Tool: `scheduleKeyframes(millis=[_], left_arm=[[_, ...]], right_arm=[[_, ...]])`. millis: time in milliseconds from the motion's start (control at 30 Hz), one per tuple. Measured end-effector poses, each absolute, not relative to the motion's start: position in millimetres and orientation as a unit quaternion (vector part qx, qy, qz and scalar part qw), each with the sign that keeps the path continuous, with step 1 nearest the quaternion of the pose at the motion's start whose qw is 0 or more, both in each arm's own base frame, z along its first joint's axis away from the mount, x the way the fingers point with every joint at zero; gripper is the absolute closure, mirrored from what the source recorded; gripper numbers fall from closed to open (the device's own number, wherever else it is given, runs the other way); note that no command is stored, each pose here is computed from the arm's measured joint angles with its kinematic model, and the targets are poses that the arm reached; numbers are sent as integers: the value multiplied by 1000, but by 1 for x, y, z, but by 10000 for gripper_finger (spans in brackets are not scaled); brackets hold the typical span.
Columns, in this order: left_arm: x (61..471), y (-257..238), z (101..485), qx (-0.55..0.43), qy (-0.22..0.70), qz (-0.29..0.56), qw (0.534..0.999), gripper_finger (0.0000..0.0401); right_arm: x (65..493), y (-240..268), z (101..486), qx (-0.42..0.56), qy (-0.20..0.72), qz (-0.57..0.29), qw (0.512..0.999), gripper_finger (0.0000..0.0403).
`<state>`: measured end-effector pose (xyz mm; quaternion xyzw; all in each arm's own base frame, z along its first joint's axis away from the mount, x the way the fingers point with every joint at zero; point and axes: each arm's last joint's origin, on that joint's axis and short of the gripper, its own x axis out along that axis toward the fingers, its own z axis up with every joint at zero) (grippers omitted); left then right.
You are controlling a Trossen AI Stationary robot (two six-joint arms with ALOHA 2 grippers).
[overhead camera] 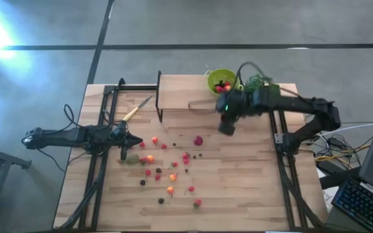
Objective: Build produce basket
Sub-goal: Put the pear into the green basket
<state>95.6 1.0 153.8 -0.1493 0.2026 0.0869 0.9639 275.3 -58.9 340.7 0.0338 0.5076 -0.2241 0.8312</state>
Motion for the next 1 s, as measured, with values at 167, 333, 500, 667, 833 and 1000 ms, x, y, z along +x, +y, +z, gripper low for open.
scheduleKeyframes(millis=[167,333,500,667,833,1000], left_arm=[[96,1,154,-149,203,87,964,380],[96,1,154,-149,202,87,964,380],[96,1,154,-149,203,87,964,380],[96,1,154,-149,202,87,964,380],[96,1,154,-149,203,87,964,380],[96,1,154,-149,203,87,964,380]], right_arm=[[264,-100,359,39,459,-273,845,294],[258,-134,362,56,436,-305,845,284],[256,-161,352,78,438,-303,843,277],[252,-176,347,76,448,-314,834,290],[250,-180,346,66,454,-311,832,283],[251,-181,346,65,448,-312,835,245]])
